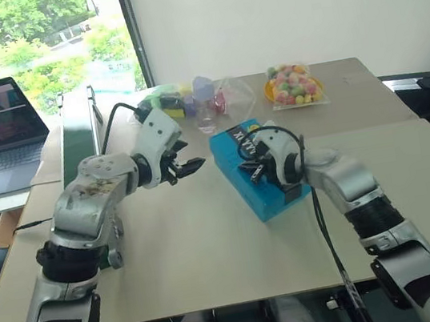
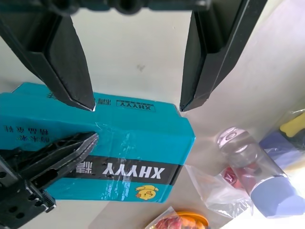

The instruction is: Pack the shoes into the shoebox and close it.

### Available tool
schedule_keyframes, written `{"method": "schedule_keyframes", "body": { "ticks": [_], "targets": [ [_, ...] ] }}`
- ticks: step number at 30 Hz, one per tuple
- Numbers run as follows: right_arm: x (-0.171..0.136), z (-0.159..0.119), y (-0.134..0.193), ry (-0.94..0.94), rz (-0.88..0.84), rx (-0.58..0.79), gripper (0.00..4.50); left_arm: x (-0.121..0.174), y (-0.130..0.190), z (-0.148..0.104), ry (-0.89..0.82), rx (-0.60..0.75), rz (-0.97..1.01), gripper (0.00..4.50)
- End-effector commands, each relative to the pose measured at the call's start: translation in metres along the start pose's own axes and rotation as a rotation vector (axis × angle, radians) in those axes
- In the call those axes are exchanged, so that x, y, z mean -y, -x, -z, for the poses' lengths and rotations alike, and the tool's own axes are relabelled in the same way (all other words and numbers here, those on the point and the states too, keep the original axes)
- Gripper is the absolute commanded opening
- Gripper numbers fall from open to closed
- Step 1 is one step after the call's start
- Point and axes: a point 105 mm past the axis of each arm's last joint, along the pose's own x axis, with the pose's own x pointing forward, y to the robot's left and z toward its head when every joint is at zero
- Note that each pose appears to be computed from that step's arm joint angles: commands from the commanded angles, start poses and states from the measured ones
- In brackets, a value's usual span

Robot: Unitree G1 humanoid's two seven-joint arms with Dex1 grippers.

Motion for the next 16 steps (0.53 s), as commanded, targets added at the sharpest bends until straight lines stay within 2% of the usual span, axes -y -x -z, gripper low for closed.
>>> {"method": "schedule_keyframes", "body": {
  "ticks": [1, 3, 6, 13, 16],
  "targets": [
    [-0.01, -0.04, 0.024, 0.129, -0.088, 0.104, 0.09, -0.002, 0.018, -0.003, -0.033, 0.049, -0.028, 3.02],
    [-0.013, -0.055, 0.038, 0.149, -0.131, 0.147, 0.09, -0.006, 0.026, 0.017, -0.058, 0.0, -0.07, 3.02],
    [-0.015, -0.061, 0.046, 0.153, -0.161, 0.162, 0.09, -0.008, 0.034, 0.03, -0.044, -0.015, -0.103, 3.02],
    [-0.018, -0.065, 0.043, 0.107, -0.184, 0.217, 0.09, -0.025, 0.049, 0.026, 0.031, 0.021, -0.229, 3.02],
    [-0.008, -0.048, 0.036, 0.101, -0.139, 0.184, 0.09, -0.028, 0.048, 0.023, 0.085, 0.058, -0.28, 3.02]
  ]
}}
